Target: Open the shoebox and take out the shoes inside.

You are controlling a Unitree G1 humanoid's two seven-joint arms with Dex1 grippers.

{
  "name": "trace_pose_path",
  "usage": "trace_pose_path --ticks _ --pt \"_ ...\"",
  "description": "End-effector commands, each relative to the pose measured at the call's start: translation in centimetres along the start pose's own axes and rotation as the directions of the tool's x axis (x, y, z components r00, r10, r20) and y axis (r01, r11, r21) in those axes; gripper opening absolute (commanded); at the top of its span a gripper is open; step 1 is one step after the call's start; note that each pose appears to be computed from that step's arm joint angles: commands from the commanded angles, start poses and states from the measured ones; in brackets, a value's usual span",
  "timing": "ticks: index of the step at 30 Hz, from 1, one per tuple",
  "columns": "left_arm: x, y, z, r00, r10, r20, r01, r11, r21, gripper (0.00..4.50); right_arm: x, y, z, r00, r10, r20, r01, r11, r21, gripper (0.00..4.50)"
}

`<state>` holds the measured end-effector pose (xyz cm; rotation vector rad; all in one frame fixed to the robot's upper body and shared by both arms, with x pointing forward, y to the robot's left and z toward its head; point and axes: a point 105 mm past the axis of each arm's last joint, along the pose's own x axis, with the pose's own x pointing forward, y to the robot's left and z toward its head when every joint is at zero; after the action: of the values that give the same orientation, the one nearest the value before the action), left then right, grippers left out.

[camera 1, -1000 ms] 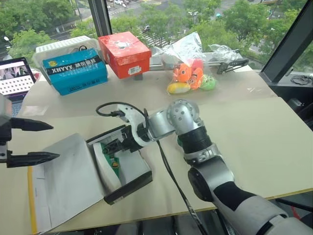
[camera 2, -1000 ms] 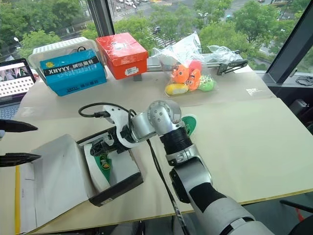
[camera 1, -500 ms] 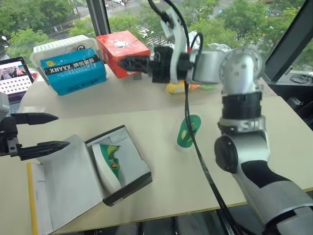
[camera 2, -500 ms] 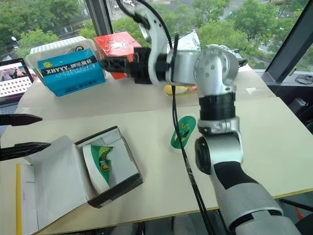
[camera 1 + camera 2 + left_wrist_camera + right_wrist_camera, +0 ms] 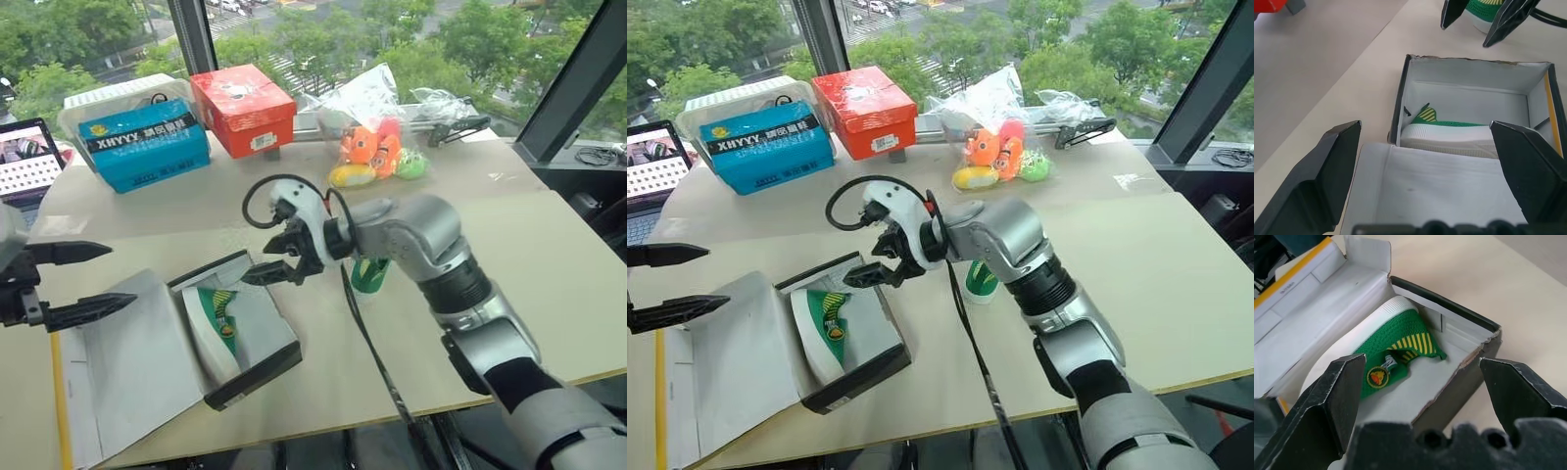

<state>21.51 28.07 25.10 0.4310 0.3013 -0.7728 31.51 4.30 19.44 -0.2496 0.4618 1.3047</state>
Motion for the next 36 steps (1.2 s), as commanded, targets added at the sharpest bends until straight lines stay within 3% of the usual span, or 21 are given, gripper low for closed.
trace_pose_path --ticks 1,8,12,14,17,22,26,34,36 --pt "-0.2 -0.1 0.8 1.000 0.005 0.017 -0.006 0.999 0.037 4.50 1.4 -0.3 -1.1 0.999 -0.031 -0.006 0.031 1.000 0.003 4.46" --pt "0.2 -0.4 1.0 1.000 -0.011 0.013 0.010 0.999 0.051 4.50 3.1 -2.3 -4.1 0.990 -0.124 -0.061 0.124 0.992 0.008 4.46" --pt "0.3 -0.5 1.1 1.000 -0.016 0.011 0.016 0.998 0.061 4.50 2.7 -2.5 -4.2 0.989 -0.140 -0.056 0.140 0.990 -0.008 3.49" --pt "0.4 -0.6 1.2 1.000 -0.018 0.013 0.017 0.998 0.063 4.50 2.3 -2.7 -4.1 0.987 -0.153 -0.050 0.152 0.988 -0.021 2.61" --pt "0.7 -0.6 1.2 1.000 -0.022 0.014 0.021 0.998 0.065 4.50 1.6 -3.6 -3.9 0.980 -0.194 -0.044 0.193 0.981 -0.034 1.74" --pt "1.3 -0.6 1.2 0.999 -0.036 0.023 0.034 0.997 0.069 4.50 -0.6 -7.2 -4.5 0.938 -0.342 -0.049 0.340 0.940 -0.035 0.08" --pt "1.8 -0.5 1.2 0.998 -0.048 0.029 0.046 0.996 0.074 4.50 -3.2 -10.7 -5.7 0.876 -0.479 -0.062 0.480 0.877 0.012 0.08" --pt "2.5 -0.3 1.2 0.997 -0.073 0.031 0.070 0.994 0.087 4.50 -7.9 -14.6 -7.3 0.762 -0.643 -0.074 0.647 0.758 0.079 0.08" --pt "2.8 -0.3 1.2 0.996 -0.082 0.033 0.079 0.993 0.091 4.50 -8.6 -14.9 -7.4 0.745 -0.663 -0.072 0.667 0.739 0.096 0.69"
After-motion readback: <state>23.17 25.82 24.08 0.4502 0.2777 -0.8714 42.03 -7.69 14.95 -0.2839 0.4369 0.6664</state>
